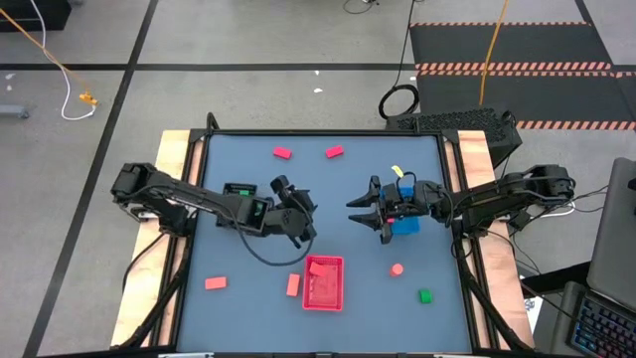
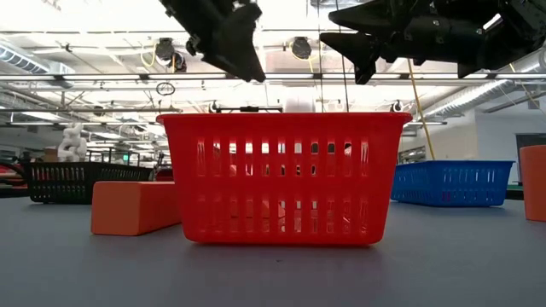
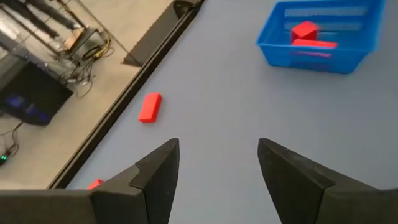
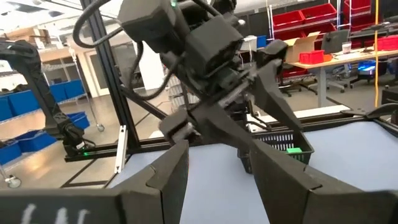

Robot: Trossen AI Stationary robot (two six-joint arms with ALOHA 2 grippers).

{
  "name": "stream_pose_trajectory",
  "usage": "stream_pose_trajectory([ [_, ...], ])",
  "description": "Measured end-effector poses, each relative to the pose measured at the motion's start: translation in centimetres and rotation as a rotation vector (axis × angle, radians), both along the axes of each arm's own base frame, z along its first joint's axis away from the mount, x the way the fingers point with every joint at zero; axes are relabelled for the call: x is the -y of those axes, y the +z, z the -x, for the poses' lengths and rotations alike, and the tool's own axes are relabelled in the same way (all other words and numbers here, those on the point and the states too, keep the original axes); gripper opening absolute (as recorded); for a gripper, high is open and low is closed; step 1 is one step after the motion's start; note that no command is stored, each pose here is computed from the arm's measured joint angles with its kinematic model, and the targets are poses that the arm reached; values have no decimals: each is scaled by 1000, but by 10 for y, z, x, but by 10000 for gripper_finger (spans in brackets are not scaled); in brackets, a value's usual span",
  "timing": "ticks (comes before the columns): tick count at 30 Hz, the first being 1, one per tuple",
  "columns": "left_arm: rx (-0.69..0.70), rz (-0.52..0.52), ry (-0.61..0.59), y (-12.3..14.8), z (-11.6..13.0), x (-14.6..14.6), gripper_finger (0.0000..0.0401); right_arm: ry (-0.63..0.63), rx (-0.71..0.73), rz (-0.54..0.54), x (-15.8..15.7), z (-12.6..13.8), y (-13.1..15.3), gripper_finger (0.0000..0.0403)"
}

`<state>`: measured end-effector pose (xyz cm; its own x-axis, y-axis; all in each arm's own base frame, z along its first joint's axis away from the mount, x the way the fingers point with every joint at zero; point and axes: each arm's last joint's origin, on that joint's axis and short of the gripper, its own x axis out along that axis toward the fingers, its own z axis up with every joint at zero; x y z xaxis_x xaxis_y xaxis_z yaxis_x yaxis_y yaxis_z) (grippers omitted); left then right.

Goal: Sort & place blocks by color
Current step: Put the red block into the blue bin

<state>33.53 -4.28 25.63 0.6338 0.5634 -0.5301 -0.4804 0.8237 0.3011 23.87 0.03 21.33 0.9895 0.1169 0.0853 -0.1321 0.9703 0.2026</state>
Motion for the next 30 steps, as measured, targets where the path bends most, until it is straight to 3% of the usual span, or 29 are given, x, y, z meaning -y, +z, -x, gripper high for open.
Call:
stream_pose_trajectory([
  [5, -53, 18, 31, -17, -10, -17, 218, 0, 0, 0, 0, 0, 0, 165],
  [12, -124, 145, -91, -35, -20, -26, 218, 3, -16, 1, 0, 0, -2, 165],
  [22, -70, 94, -176, -11, -14, -26, 218, -45, -169, 29, 0, 2, -14, 165],
  [25, -28, 68, -171, -6, -19, -49, 218, -93, -187, 37, 2, 2, -15, 165],
  [30, 68, 226, -234, -2, -19, -113, 218, -99, -184, 52, 2, 2, -15, 165],
])
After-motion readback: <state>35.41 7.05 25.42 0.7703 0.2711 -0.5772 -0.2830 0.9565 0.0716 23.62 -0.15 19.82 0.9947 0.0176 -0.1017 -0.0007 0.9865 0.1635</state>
